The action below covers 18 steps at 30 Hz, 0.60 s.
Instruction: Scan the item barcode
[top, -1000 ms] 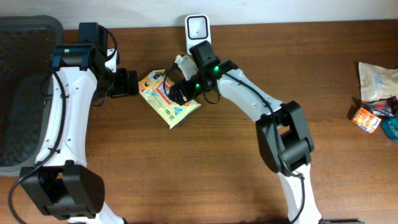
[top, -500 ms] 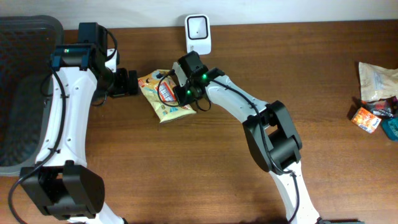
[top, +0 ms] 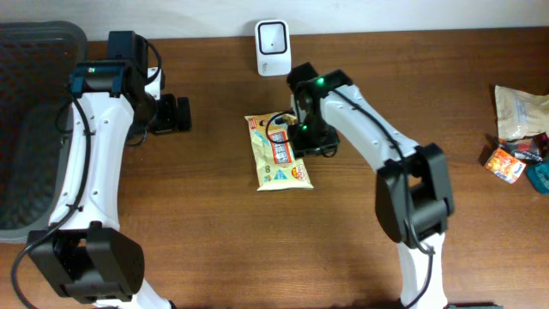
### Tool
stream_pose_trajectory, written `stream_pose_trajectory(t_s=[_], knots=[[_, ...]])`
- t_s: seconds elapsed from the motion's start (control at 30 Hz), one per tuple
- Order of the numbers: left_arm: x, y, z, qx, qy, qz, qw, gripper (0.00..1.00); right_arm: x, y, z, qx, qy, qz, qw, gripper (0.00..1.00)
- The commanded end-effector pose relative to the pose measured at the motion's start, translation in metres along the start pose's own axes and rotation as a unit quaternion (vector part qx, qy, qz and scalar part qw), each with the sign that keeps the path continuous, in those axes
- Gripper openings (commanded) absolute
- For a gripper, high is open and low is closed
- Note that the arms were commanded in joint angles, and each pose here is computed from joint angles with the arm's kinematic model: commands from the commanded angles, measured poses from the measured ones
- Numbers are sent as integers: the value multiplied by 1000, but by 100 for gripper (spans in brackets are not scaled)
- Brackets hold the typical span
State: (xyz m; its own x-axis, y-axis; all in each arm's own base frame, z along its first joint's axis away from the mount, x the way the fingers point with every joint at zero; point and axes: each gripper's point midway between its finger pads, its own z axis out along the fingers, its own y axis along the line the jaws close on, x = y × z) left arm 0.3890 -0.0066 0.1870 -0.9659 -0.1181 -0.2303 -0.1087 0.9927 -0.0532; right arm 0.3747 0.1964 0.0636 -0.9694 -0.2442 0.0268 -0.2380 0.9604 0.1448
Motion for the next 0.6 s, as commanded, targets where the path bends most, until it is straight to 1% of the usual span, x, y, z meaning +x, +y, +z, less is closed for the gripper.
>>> stream_pose_trajectory(t_s=[0.0, 0.07, 0.13, 0.2, 0.23, 0.27, 0.3, 0.37, 0.47, 0.57], knots=[[0, 1, -6, -1, -7, 0, 1000, 99, -2, 0, -35, -5, -40, 10, 999, 69], [0, 1, -6, -1, -7, 0, 1000, 99, -5, 18, -39, -56, -44, 5, 997, 68], [0, 1, -6, -1, -7, 0, 1000, 99, -4, 45, -41, -128, -39, -5, 991, 66], [0, 1, -6, -1, -7, 0, 1000, 99, -1, 61, -41, -159, -31, -18, 987, 59], [1, 1, -6, -1, -7, 0, 1000, 99, 2, 66, -36, -156, -26, -24, 987, 48], [0, 1, -6, -1, -7, 0, 1000, 99, 5, 71, -32, -148, -21, -32, 988, 39], [0, 1, -6, -1, -7, 0, 1000, 99, 8, 75, -27, -142, -16, -37, 989, 34], [1, 1, -6, -1, -7, 0, 1000, 99, 12, 81, -15, -118, -8, -43, 992, 28], [0, 1, -6, -1, -7, 0, 1000, 99, 16, 86, 3, -97, 0, -15, 995, 18], [0, 1, -6, -1, -7, 0, 1000, 99, 21, 96, 26, -97, 3, -8, 995, 13]])
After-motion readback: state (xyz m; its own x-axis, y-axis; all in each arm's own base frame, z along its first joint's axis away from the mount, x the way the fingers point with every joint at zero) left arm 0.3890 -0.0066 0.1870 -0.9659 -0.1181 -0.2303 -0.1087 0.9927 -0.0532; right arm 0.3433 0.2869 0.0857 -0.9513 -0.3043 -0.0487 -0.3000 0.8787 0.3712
